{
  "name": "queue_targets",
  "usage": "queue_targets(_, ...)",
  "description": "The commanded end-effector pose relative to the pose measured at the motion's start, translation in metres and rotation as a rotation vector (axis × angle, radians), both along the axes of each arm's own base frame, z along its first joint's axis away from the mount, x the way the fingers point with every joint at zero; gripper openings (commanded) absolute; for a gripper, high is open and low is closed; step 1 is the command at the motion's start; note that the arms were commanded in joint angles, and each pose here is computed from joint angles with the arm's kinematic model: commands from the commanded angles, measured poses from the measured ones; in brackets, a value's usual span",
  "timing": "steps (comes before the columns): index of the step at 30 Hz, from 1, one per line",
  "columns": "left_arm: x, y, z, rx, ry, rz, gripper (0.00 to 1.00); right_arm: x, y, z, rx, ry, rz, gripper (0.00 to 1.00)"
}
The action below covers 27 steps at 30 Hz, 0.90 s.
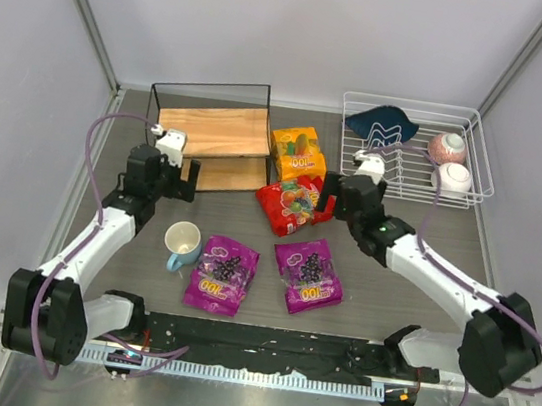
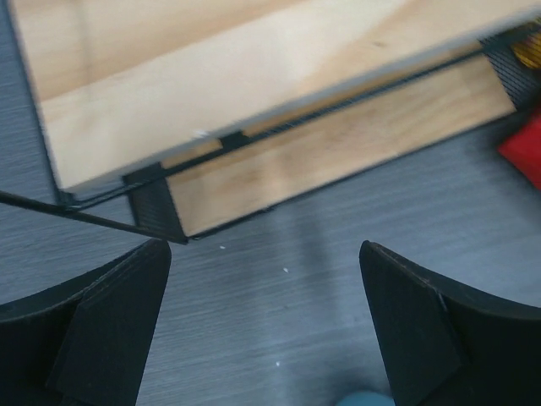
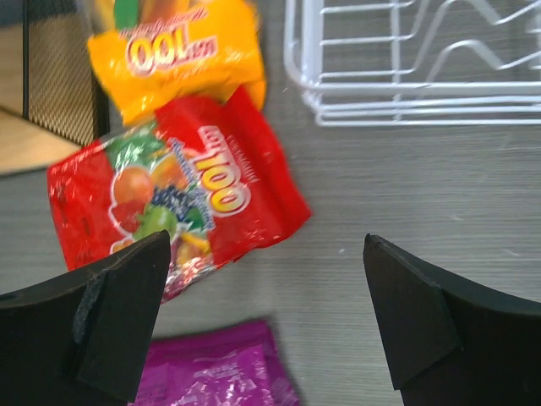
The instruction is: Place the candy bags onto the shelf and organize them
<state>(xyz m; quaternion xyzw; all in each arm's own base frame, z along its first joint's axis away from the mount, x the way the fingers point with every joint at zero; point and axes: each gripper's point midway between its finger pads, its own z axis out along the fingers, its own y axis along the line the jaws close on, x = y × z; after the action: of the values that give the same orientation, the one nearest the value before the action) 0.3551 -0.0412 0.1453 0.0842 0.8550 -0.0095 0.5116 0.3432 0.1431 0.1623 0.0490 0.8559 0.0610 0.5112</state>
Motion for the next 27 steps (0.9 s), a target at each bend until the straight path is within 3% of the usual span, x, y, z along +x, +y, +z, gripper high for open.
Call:
queue_targets(1,-0.024,-0.035,0.007,-0.043,0.038,-0.246,1.00,0.006,0.028,-0.003,-0.015,-0.001,0.007,1.00)
queue_targets(8,-0.047,-0.055,0.006,-0.057,0.105,-0.415,1.00,0.009,0.045,-0.022,0.031,0.037,0.012,1.00)
queue_targets(17,-0.066,-0.078,0.013,-0.138,0.133,-0.560,1.00,0.020,0.039,-0.036,0.050,0.047,-0.128,1.00)
queue_targets(27,-0.070,-0.080,0.008,-0.143,0.144,-0.576,1.00,0.030,0.061,-0.072,0.204,0.130,-0.219,0.96)
